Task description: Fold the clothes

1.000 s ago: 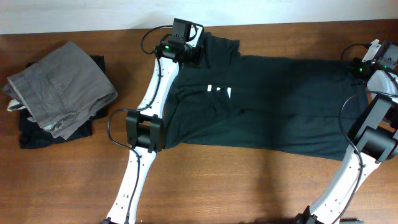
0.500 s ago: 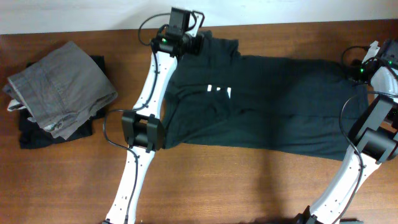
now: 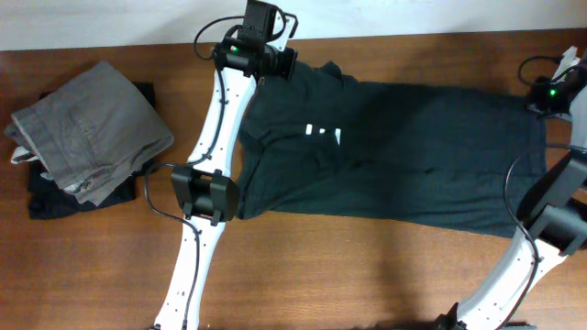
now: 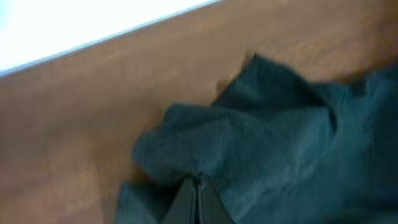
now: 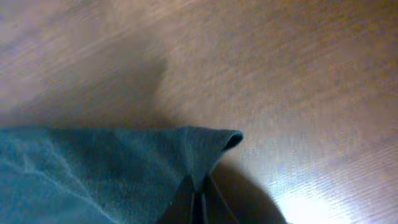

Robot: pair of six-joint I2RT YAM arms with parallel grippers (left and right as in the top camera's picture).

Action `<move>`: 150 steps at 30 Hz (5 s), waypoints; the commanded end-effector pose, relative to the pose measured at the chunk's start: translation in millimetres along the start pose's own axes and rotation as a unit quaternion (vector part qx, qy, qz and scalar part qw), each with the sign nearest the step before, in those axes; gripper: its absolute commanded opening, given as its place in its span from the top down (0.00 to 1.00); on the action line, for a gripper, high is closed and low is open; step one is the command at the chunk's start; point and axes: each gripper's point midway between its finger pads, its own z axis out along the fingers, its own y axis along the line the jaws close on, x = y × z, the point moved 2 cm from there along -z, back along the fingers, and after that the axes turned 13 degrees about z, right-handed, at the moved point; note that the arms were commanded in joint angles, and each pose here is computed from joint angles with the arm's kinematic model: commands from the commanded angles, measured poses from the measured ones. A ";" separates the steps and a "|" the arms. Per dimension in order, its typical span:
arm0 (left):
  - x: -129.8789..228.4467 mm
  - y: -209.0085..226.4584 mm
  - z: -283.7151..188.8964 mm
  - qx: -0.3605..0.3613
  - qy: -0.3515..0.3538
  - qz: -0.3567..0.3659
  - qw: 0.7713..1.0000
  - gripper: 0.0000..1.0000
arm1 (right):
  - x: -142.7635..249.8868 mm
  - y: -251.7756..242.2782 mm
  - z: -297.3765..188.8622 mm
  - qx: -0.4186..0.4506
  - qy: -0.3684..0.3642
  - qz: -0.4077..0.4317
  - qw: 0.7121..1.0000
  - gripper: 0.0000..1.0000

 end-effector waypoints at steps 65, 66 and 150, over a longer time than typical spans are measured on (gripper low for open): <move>134.8 -48.2 -132.6 0.065 0.336 -0.120 0.932 1.00 | 129.4 -100.8 -104.9 0.155 0.288 0.143 0.934 0.96; 140.4 -49.1 -130.7 0.065 0.347 -0.121 0.928 1.00 | 129.3 -103.8 -102.8 0.164 0.287 0.140 0.933 0.96; 131.2 -74.8 -94.7 0.082 0.296 -0.118 0.944 0.99 | 168.8 86.0 -68.4 -0.044 0.348 -0.008 0.937 0.96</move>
